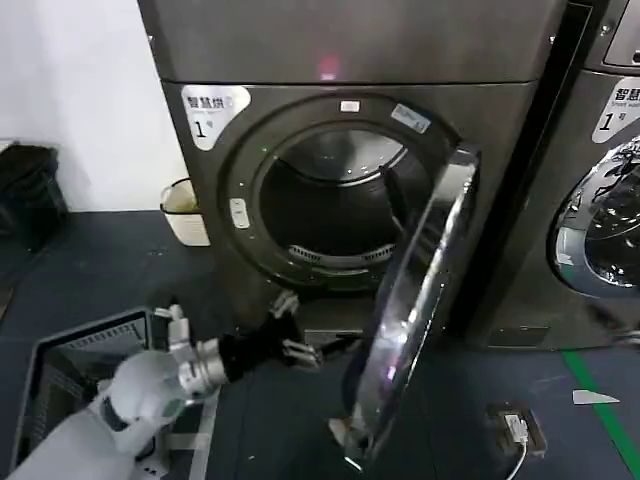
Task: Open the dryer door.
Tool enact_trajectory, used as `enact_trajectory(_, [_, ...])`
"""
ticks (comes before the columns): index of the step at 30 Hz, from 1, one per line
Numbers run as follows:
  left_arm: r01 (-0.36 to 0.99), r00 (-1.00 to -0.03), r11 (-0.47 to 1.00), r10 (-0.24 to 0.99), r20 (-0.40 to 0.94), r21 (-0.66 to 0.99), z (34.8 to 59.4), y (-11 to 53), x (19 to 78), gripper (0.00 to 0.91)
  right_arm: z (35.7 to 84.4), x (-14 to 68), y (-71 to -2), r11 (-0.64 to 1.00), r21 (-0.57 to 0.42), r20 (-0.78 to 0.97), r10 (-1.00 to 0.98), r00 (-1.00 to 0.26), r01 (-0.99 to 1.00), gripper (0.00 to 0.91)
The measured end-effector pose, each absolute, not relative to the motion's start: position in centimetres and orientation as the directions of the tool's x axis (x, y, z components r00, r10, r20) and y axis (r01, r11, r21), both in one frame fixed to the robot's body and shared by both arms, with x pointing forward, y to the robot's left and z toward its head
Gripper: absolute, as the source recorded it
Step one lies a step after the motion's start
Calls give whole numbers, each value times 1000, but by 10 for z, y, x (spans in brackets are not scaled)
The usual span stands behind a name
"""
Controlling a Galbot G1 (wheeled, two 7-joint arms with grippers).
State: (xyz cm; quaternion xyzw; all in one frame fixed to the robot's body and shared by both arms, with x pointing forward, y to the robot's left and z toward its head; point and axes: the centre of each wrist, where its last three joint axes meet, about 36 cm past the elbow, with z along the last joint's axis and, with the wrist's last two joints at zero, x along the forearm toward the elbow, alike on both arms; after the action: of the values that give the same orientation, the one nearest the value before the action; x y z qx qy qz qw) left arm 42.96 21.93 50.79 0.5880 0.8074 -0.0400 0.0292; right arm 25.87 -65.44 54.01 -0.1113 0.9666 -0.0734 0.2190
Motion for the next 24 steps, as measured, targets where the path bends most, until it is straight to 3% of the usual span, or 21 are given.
enact_trajectory(5, [963,-268,264,958,-100,-49,502,195,431,907,567,212,-681,969,-203,-465,32,-885,141,907])
enact_trajectory(11, [973,-227,220,967,-116,-73,497,167,441,907,605,164,-697,865,-170,-497,338,-799,472,907])
enact_trajectory(15, [981,-185,177,975,-123,-78,494,145,448,907,624,137,-699,788,-174,-460,465,-757,590,907])
enact_trajectory(24, [992,-115,108,987,-116,-65,486,93,466,907,647,88,-702,504,-183,-447,722,-528,844,907])
